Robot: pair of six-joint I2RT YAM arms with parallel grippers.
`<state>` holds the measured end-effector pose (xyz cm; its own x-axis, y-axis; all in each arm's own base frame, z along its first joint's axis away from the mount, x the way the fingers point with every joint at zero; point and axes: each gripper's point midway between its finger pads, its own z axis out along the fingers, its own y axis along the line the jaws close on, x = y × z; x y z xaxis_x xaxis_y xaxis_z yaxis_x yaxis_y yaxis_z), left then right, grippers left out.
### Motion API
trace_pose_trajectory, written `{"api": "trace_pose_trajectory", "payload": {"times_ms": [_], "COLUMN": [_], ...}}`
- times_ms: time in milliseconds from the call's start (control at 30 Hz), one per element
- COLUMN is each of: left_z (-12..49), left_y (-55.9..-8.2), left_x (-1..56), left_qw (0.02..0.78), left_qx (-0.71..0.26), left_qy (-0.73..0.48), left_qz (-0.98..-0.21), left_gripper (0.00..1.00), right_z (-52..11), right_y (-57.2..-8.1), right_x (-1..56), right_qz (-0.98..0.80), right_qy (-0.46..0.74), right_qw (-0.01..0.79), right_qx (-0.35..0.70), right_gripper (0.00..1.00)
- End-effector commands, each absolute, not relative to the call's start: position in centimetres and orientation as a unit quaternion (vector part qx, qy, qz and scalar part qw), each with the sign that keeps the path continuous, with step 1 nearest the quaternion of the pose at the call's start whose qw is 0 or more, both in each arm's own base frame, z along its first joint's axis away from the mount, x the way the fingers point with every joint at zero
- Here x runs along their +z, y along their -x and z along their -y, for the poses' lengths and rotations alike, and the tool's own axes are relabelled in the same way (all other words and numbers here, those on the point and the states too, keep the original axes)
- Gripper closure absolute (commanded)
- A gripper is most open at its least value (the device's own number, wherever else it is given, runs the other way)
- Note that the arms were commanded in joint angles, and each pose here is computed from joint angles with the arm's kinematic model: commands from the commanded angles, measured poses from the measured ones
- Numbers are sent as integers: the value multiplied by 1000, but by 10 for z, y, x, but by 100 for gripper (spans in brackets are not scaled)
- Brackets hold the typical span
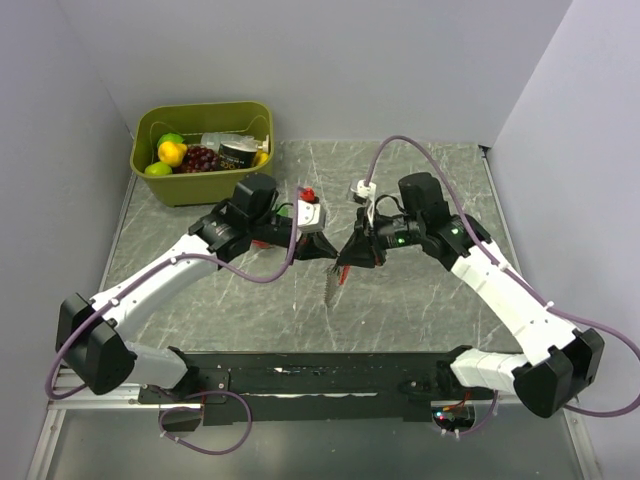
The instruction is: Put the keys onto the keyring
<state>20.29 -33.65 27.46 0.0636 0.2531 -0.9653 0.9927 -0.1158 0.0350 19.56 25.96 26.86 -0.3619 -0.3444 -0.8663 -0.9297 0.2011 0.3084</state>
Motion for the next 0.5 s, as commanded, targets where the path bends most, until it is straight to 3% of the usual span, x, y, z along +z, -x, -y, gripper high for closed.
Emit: {"api": "trace_pose_trajectory", "payload": {"times_ms": [0, 167, 467], "left_z": [343, 343, 338], "left_y": [-205, -207, -200], "left_x": [310, 329, 348], "left_qw": [482, 522, 573], "left_qx": [-452, -455, -479], "left_qy": [-574, -553, -505], "left_qz": [-485, -464, -433], "left_gripper": [99, 99, 99], "right_z": [-264, -256, -233], "right_y": [-194, -202, -202], "right_x": [305, 318, 341], "right_qz": [-650, -649, -633], "right_qy": [461, 432, 380], "right_qw": [403, 450, 491], "right_qx": [450, 436, 463], "right_gripper": [68, 41, 30]}}
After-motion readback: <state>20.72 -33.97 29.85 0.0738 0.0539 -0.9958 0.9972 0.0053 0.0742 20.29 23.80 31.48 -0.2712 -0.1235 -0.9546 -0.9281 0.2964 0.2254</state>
